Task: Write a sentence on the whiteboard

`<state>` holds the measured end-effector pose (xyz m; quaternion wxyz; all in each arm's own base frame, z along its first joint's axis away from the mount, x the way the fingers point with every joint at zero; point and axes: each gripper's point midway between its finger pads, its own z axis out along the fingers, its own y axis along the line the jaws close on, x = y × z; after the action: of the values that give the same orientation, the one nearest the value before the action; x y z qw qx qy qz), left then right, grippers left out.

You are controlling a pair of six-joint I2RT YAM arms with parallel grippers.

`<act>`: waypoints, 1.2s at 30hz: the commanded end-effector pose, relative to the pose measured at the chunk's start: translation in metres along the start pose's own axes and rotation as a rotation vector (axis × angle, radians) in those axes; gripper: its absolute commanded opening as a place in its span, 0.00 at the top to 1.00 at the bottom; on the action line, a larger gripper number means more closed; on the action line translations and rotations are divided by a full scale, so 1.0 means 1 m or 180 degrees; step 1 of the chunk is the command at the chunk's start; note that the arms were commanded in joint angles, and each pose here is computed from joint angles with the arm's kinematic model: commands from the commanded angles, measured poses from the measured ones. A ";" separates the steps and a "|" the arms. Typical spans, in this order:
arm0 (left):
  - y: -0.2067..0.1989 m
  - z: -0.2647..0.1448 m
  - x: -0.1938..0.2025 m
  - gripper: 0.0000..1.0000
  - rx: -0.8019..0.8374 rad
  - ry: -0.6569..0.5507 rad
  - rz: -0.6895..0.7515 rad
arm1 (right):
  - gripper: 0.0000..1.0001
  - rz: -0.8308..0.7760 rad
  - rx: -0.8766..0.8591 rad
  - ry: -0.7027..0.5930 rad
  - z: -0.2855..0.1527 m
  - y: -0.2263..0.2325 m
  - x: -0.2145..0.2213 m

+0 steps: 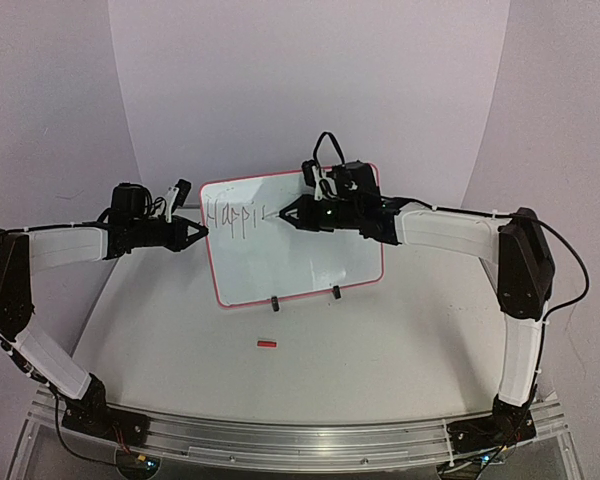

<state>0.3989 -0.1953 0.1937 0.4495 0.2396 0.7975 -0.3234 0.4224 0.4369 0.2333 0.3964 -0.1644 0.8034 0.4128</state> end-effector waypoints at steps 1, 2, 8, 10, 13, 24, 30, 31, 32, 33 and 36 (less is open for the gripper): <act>0.002 -0.003 -0.014 1.00 -0.0106 -0.0044 0.0235 | 1.00 -0.0080 -0.0005 -0.0380 -0.013 0.014 -0.043; 0.001 -0.003 -0.014 1.00 -0.0104 -0.0044 0.0237 | 1.00 -0.0081 -0.0003 -0.0400 -0.014 0.015 -0.044; 0.002 -0.003 -0.013 1.00 -0.0105 -0.0043 0.0231 | 1.00 -0.0087 0.0001 -0.0471 -0.015 0.017 -0.051; 0.002 -0.003 -0.013 1.00 -0.0109 -0.0042 0.0229 | 1.00 -0.0082 0.0033 -0.0490 -0.015 0.015 -0.052; 0.002 -0.004 -0.013 1.00 -0.0106 -0.0043 0.0234 | 1.00 -0.0078 0.0083 -0.0528 -0.017 0.012 -0.053; 0.002 -0.003 -0.012 1.00 -0.0105 -0.0037 0.0233 | 1.00 -0.0066 0.0098 -0.0678 -0.024 0.014 -0.062; 0.002 -0.003 -0.012 1.00 -0.0105 -0.0034 0.0230 | 1.00 -0.0048 0.0169 -0.0699 -0.027 0.008 -0.061; 0.002 -0.003 -0.012 1.00 -0.0105 -0.0035 0.0232 | 1.00 -0.0047 0.0181 -0.0700 -0.028 0.007 -0.060; 0.002 -0.003 -0.012 1.00 -0.0105 -0.0036 0.0233 | 1.00 -0.0045 0.0190 -0.0701 -0.029 0.006 -0.060; 0.002 -0.003 -0.012 1.00 -0.0106 -0.0039 0.0234 | 1.00 -0.0041 0.0202 -0.0703 -0.030 0.005 -0.059; 0.003 -0.003 -0.013 1.00 -0.0109 -0.0042 0.0233 | 1.00 -0.0030 0.0215 -0.0687 -0.032 0.003 -0.056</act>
<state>0.3989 -0.1952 0.1936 0.4495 0.2394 0.7977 -0.3231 0.4343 0.4273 0.2615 0.4512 -0.1326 0.7853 0.4025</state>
